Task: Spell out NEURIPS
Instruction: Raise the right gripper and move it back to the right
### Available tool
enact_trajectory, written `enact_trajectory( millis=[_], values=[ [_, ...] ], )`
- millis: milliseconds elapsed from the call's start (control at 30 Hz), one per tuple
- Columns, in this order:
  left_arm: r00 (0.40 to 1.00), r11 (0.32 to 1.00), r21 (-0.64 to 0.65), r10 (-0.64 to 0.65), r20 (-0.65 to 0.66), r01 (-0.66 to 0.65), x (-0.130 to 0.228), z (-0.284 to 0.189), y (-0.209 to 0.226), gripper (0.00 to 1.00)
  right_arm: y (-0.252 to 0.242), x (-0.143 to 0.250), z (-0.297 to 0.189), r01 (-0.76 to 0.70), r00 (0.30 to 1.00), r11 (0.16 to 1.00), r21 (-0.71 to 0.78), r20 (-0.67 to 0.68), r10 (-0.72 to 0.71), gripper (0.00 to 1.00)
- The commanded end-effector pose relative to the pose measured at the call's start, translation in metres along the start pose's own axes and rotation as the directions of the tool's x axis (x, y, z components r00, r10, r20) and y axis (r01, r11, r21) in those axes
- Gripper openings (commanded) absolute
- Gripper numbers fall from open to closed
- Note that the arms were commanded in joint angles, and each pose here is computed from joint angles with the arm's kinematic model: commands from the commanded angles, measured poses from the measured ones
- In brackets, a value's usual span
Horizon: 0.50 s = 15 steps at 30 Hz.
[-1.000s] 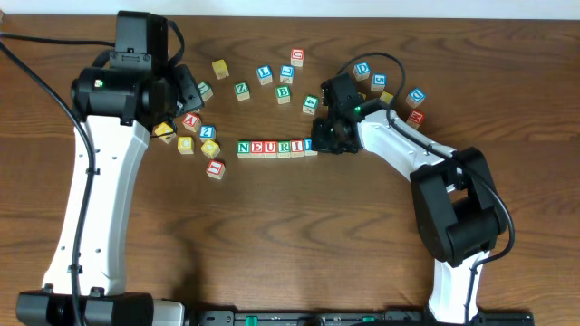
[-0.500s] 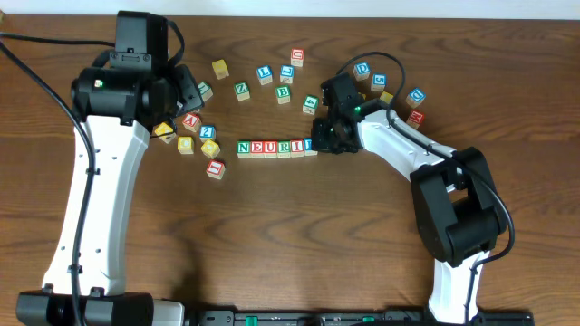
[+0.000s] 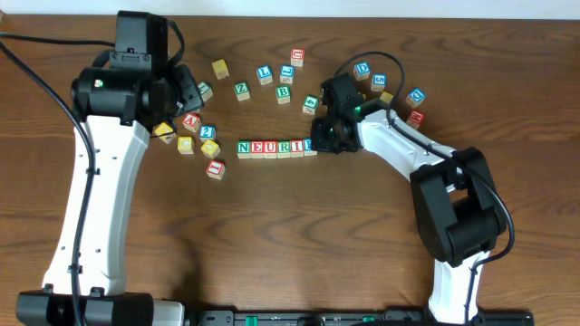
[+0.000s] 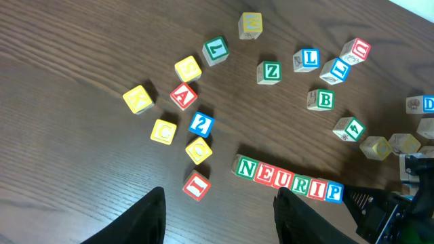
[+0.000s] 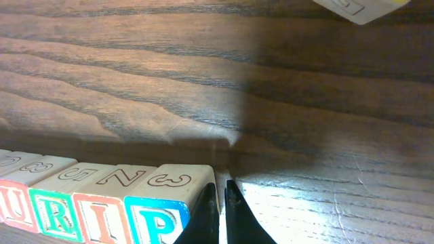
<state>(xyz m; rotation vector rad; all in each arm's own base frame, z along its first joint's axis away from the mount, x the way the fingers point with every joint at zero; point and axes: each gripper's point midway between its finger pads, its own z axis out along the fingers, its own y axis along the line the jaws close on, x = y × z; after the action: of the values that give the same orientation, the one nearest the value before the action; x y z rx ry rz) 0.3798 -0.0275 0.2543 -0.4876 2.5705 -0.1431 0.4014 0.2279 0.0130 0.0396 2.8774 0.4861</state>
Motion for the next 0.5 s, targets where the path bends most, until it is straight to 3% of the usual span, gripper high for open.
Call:
enact_trajectory(
  millis=[0, 233, 467],
  values=[
    [1.000, 1.000, -0.009, 0.015, -0.012, -0.015, 0.001, 0.004, 0.002, 0.51, -0.001, 0.005, 0.006, 0.037, 0.999, 0.999, 0.003, -0.021, -0.037, 0.01],
    [1.000, 1.000, -0.009, 0.015, -0.012, -0.015, 0.001, 0.004, 0.002, 0.51, -0.024, -0.020, -0.031, 0.039, 0.999, 0.992, 0.123, 0.015, -0.042, 0.08],
    [1.000, 1.000, -0.009, 0.015, -0.011, -0.015, 0.001, 0.004, 0.002, 0.51, -0.018, -0.047, -0.083, 0.091, 0.995, 0.986, 0.139, 0.026, -0.095, 0.31]
  ],
)
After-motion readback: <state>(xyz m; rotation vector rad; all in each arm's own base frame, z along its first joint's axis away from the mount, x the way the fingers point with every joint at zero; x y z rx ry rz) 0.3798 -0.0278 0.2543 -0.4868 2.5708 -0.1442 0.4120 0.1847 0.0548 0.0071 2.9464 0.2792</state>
